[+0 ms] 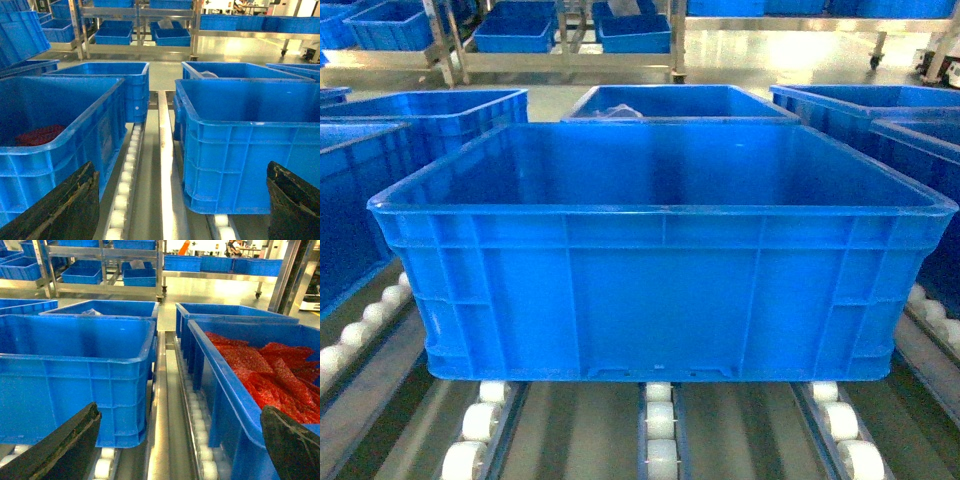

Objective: Place box next to blue box on left shelf

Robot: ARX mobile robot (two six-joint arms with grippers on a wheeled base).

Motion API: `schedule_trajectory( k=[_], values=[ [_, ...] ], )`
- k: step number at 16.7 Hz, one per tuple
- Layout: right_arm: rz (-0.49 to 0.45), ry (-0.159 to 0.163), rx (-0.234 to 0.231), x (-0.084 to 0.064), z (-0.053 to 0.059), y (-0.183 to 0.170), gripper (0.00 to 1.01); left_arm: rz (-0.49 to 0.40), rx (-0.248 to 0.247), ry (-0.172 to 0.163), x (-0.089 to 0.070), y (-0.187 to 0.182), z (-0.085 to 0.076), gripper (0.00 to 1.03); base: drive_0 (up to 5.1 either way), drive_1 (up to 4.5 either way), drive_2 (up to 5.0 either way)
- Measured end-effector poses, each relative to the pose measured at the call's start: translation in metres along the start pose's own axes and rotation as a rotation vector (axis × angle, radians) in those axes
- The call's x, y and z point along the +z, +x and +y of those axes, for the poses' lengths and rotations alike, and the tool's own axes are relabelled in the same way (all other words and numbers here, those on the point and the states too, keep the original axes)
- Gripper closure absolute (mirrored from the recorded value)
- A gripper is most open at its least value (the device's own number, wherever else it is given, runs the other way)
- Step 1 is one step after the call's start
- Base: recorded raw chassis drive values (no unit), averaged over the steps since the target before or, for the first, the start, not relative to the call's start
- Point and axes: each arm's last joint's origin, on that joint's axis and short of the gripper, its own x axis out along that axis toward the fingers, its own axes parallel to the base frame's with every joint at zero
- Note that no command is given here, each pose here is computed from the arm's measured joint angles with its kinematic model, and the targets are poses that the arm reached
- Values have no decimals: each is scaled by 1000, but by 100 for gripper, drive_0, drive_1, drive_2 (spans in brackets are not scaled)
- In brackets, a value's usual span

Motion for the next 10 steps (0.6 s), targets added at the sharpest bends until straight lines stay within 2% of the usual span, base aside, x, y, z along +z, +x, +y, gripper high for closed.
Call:
schedule_trajectory(
  k=[10],
  values=[
    [0, 0, 0, 0, 0, 0, 3, 0, 0, 0, 0, 0, 0, 5, 0, 0, 0]
  ],
)
